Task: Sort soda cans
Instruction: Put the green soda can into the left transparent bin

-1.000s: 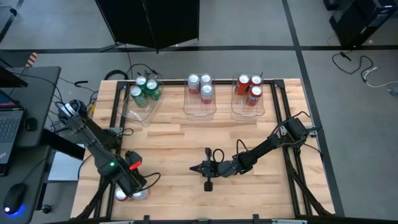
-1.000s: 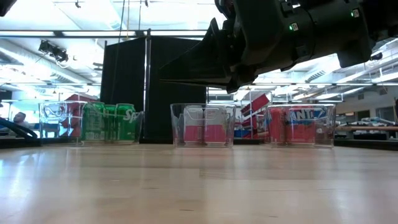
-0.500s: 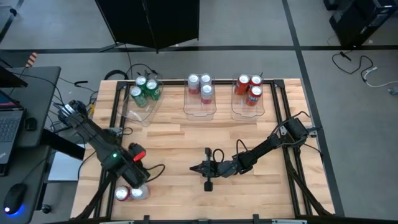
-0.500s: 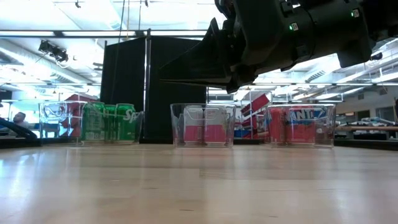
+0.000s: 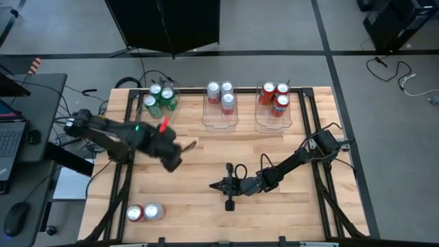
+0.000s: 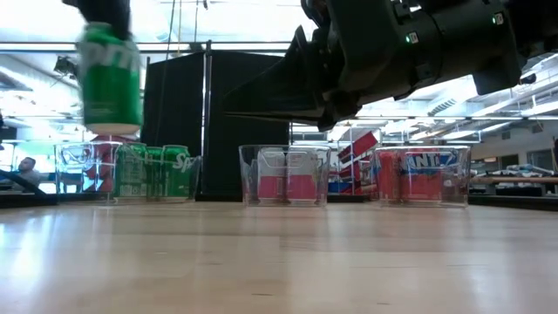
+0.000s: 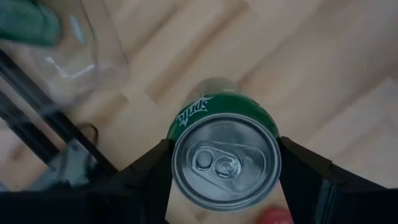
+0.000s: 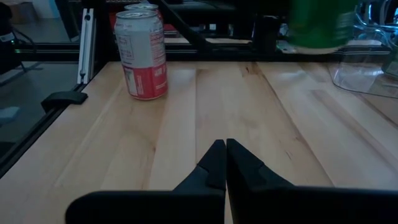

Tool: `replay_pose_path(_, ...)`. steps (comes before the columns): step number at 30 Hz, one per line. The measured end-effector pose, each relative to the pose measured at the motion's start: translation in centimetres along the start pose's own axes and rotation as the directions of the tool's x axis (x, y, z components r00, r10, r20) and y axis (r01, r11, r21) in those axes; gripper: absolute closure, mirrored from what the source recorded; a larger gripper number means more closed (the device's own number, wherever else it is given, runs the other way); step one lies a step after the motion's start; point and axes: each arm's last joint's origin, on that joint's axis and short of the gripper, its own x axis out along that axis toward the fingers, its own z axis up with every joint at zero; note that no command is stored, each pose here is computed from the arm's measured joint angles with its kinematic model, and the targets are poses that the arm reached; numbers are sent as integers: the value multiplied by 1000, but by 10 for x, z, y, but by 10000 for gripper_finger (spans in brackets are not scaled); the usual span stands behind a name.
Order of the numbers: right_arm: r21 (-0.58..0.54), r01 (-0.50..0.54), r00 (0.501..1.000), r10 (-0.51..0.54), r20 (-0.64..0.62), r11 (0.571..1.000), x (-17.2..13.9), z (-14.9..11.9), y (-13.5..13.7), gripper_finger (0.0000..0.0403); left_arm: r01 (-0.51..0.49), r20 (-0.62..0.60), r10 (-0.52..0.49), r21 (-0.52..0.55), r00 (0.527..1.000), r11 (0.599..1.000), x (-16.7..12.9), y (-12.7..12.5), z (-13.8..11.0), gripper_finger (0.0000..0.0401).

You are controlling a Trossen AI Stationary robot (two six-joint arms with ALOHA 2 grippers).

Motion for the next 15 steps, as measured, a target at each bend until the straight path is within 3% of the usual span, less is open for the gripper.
replay_pose_path(7, -4, 1, 1000, -1, -10, 1000, 0, -1, 0, 403, -83, 41, 84, -7, 996, 997, 7, 36, 50, 164)
replay_pose_path(15, -9, 2, 1000, -2, -21, 1000, 0, -2, 0, 403, -183, 51, 186, -65, 981, 981, 16, 81, 88, 163)
